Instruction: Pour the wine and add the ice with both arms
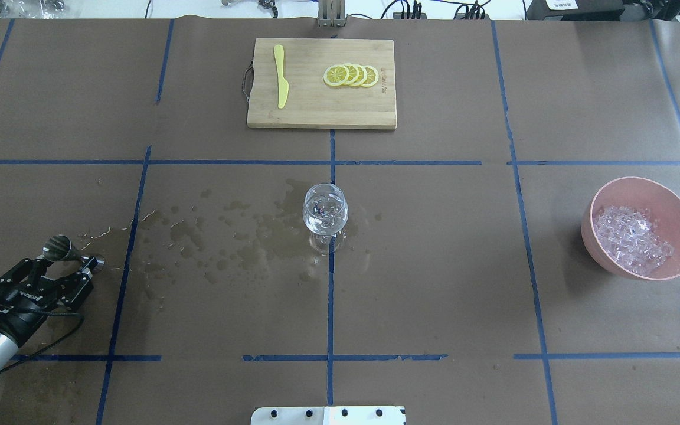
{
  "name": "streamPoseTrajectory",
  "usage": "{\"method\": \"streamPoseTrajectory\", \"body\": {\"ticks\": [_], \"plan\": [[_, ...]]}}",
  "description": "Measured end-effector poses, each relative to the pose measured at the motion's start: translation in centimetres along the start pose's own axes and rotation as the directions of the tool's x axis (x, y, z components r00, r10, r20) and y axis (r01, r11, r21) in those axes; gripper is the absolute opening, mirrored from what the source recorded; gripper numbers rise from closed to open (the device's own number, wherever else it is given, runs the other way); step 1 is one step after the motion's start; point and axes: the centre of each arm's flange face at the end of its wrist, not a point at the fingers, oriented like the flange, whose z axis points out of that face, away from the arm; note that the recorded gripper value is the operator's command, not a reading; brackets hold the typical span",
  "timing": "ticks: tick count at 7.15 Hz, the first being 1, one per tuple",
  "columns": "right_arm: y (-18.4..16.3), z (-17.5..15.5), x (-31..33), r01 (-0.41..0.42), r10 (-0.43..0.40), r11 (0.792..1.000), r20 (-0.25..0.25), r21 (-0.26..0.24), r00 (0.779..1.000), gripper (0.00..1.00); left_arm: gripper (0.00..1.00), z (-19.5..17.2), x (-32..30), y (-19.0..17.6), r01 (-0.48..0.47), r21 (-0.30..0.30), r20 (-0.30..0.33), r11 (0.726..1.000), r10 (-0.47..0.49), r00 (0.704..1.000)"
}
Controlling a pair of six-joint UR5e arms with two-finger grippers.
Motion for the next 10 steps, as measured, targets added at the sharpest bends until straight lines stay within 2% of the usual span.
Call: {"method": "streamPoseTrajectory", "body": {"ticks": [3, 5, 7, 8, 10], "plan": [[0.1, 0.0, 0.0, -0.002, 0.002, 1.000, 0.003, -0.002, 1.000, 1.00, 1.00, -2.1, -2.1, 0.5, -0.103, -0.152, -0.089, 0.983, 0.090, 0.992], [0.1, 0.0, -0.1, -0.001, 0.001, 1.000, 0.006, -0.002, 1.000, 1.00, 1.00, -5.1, -4.8, -1.6, -0.161, -0.221, -0.129, 0.962, 0.135, 0.982], [0.1, -0.2, -0.6, 0.006, -0.006, 1.000, 0.020, 0.001, 1.000, 1.00, 1.00, -6.3, -9.3, -4.1, -0.174, -0.254, -0.075, 0.951, 0.160, 0.984], [0.0, -0.5, -1.2, 0.019, -0.019, 1.000, 0.026, 0.008, 0.999, 1.00, 1.00, -6.1, -11.5, -5.1, -0.161, -0.296, -0.049, 0.942, 0.153, 0.987], [0.3, -0.9, -4.3, 0.082, -0.082, 0.997, 0.034, 0.013, 0.996, 1.00, 1.00, -4.5, -15.6, -8.1, -0.138, -0.420, -0.041, 0.897, 0.133, 0.990]]}}
